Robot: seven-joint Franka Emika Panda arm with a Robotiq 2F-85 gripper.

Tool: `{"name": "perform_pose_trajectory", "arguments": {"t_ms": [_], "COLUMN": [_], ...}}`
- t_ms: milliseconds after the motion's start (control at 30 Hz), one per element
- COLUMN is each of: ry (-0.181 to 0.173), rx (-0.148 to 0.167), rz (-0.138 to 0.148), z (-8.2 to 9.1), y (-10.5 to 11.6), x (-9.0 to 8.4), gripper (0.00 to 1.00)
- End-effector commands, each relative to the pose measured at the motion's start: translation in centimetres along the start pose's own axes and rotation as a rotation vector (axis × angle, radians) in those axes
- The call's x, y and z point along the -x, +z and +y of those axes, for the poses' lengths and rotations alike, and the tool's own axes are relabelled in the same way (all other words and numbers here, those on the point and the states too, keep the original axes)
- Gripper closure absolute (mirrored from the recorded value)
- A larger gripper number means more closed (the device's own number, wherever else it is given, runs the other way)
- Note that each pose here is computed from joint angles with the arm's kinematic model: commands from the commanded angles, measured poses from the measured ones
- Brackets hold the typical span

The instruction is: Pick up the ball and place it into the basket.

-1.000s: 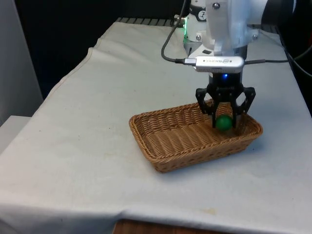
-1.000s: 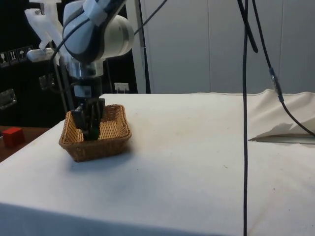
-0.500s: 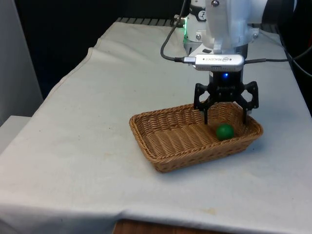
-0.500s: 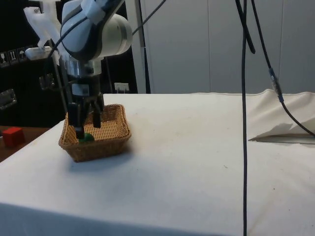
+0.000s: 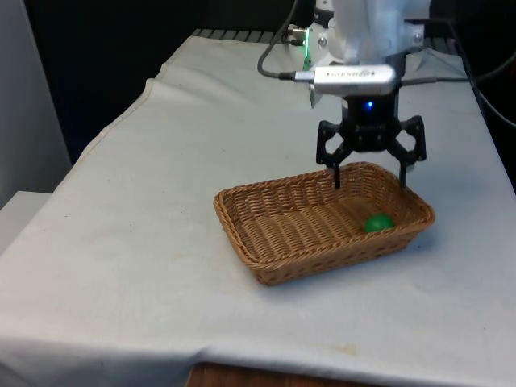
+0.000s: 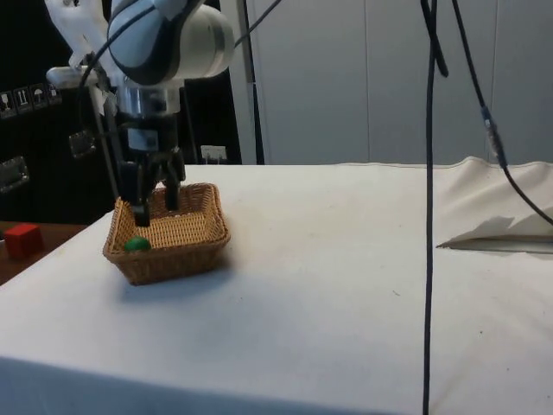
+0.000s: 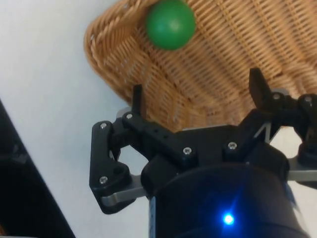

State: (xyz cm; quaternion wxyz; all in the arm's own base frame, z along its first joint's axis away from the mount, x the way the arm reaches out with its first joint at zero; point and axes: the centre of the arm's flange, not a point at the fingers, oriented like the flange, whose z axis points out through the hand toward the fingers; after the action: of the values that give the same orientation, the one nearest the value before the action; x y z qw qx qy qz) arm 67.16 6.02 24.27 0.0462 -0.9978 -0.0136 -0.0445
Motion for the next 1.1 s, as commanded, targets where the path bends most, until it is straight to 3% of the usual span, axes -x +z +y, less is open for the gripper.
{"name": "perform_pose_trajectory", "arguments": {"t_ms": [0,433,800,1067], "ry": [-0.001,-0.006,-0.017,-0.023], "rx": [0.004,-0.007,-0.015,-0.001], "rz": [-0.001,0.008,0.013,0.014], "z": [0.1,0.8,0.9,1.0], "y": [-0.7,-5.2,-7.5,-10.0], "x": [0.4,2.1,3.6,5.9], "gripper": [0.00,0.00,0.00,0.00]}}
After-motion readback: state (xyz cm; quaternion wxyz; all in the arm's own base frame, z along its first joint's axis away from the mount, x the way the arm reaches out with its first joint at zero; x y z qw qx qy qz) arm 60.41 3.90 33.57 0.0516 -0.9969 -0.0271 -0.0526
